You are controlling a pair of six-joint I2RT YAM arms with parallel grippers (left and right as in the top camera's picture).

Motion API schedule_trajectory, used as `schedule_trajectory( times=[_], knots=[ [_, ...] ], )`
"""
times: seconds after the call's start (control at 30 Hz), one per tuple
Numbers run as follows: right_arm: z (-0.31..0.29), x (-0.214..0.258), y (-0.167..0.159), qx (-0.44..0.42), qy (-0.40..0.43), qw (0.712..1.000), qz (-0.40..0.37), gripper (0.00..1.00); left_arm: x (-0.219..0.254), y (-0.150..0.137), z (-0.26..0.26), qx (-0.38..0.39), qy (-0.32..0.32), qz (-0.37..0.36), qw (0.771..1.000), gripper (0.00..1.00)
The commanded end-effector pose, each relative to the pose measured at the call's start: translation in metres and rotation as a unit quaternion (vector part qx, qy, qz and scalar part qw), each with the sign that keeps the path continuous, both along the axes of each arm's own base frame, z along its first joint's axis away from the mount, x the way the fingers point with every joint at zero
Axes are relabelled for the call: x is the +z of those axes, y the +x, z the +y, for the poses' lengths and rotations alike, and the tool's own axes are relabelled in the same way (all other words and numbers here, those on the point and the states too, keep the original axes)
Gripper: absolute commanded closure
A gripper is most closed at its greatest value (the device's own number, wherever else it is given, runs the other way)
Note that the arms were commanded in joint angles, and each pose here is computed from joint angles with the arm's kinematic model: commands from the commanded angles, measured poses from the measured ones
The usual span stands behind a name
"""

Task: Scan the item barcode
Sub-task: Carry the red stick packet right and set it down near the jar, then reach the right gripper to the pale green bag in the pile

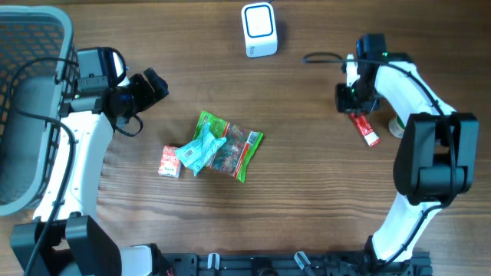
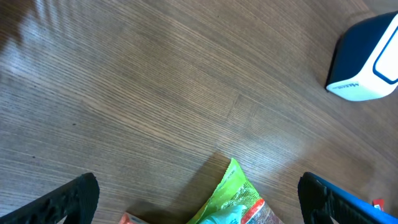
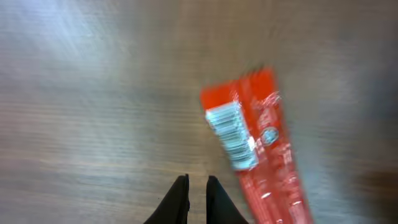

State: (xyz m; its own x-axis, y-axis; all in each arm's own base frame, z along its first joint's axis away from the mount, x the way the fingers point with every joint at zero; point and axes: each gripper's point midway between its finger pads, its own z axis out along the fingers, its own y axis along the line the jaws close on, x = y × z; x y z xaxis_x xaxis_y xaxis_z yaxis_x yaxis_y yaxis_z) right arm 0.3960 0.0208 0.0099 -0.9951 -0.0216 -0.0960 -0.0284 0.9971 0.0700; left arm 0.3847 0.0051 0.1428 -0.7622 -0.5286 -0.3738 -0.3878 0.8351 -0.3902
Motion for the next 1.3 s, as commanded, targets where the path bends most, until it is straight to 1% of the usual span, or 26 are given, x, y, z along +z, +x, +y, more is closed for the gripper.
schedule_trajectory(
  times=[0.0,0.07,0.1,0.13,0.2,0.37,0.4,0.43,0.5,0.53,0.63,0.7,0.8,0.83,0.87,0.9,1.0,1.07,1.1,1.13,1.2,1.27],
  knots=[
    [-0.008,-0.024,-0.022,-0.002,-0.032,0.999,0.022,0.88,0.008,0.004,-0.002,-0.009,0.0,-0.012,1.0,0.0],
    [-0.024,-0.03,-0.027,-0.016,-0.065,0.997,0.025,0.89,0.008,0.004,-0.002,-0.009,0.001,-0.012,1.0,0.0],
    [-0.033,-0.031,-0.028,-0.031,-0.084,0.996,0.027,0.94,0.008,0.004,-0.002,-0.009,0.001,-0.012,1.0,0.0],
    [-0.042,-0.03,-0.029,-0.046,-0.101,0.993,0.028,0.96,0.008,0.004,-0.002,-0.009,0.001,-0.012,1.0,0.0],
    [-0.054,-0.029,-0.03,-0.064,-0.121,0.99,0.029,0.95,0.008,0.004,-0.002,-0.008,0.001,-0.012,1.0,0.0],
    [-0.062,-0.018,-0.028,-0.069,-0.126,0.989,0.034,0.93,0.008,0.004,-0.002,-0.009,0.001,-0.012,1.0,0.0],
    [-0.058,-0.014,-0.026,-0.068,-0.116,0.99,0.034,0.91,0.008,0.004,-0.002,-0.009,0.001,-0.012,1.0,0.0],
    [-0.049,-0.008,-0.022,-0.063,-0.093,0.993,0.033,0.91,0.008,0.004,-0.002,-0.009,0.001,-0.012,1.0,0.0],
    [-0.013,0.011,-0.012,-0.026,-0.008,0.999,0.02,0.91,0.008,0.004,-0.002,-0.009,0.001,-0.012,1.0,0.0],
    [0.011,0.027,-0.006,-0.009,0.048,0.999,0.009,0.89,0.008,0.004,-0.002,-0.009,0.001,-0.012,1.0,0.0],
    [0.081,0.076,-0.004,0.053,0.172,0.983,-0.023,0.83,0.008,0.004,-0.002,-0.009,0.001,-0.012,1.0,0.0],
    [0.12,0.098,-0.013,0.095,0.21,0.972,-0.036,0.8,0.008,0.004,-0.002,-0.009,0.001,-0.012,1.0,0.0],
    [0.179,0.111,-0.033,0.167,0.241,0.955,-0.039,0.67,0.008,0.004,-0.002,-0.009,0.001,-0.012,1.0,0.0],
    [0.194,0.111,-0.039,0.185,0.245,0.951,-0.038,0.61,0.008,0.004,-0.002,-0.009,0.001,-0.012,1.0,0.0],
    [0.205,0.109,-0.044,0.196,0.246,0.948,-0.036,0.59,0.008,0.004,-0.002,-0.009,0.001,-0.012,1.0,0.0],
    [0.223,0.106,-0.053,0.214,0.249,0.944,-0.035,0.52,0.008,0.004,-0.002,-0.009,0.0,-0.012,1.0,0.0],
    [0.271,0.099,-0.078,0.28,0.255,0.924,-0.046,0.47,0.008,0.004,-0.002,-0.009,0.001,-0.012,1.0,0.0],
    [0.3,0.095,-0.094,0.321,0.263,0.908,-0.059,0.46,0.008,0.004,-0.002,-0.009,0.001,-0.012,1.0,0.0],
    [0.314,0.091,-0.101,0.339,0.262,0.901,-0.066,0.43,0.008,0.004,-0.002,-0.009,0.001,-0.012,1.0,0.0],
    [0.323,0.088,-0.106,0.349,0.257,0.898,-0.074,0.36,0.008,0.004,-0.002,-0.009,0.0,-0.012,1.0,0.0],
    [0.336,0.077,-0.11,0.346,0.232,0.905,-0.082,0.24,0.008,0.004,-0.002,-0.009,0.001,-0.012,1.0,0.0],
    [0.345,0.065,-0.112,0.34,0.204,0.914,-0.091,0.21,0.008,0.004,-0.002,-0.009,0.001,-0.012,1.0,0.0]
  ],
)
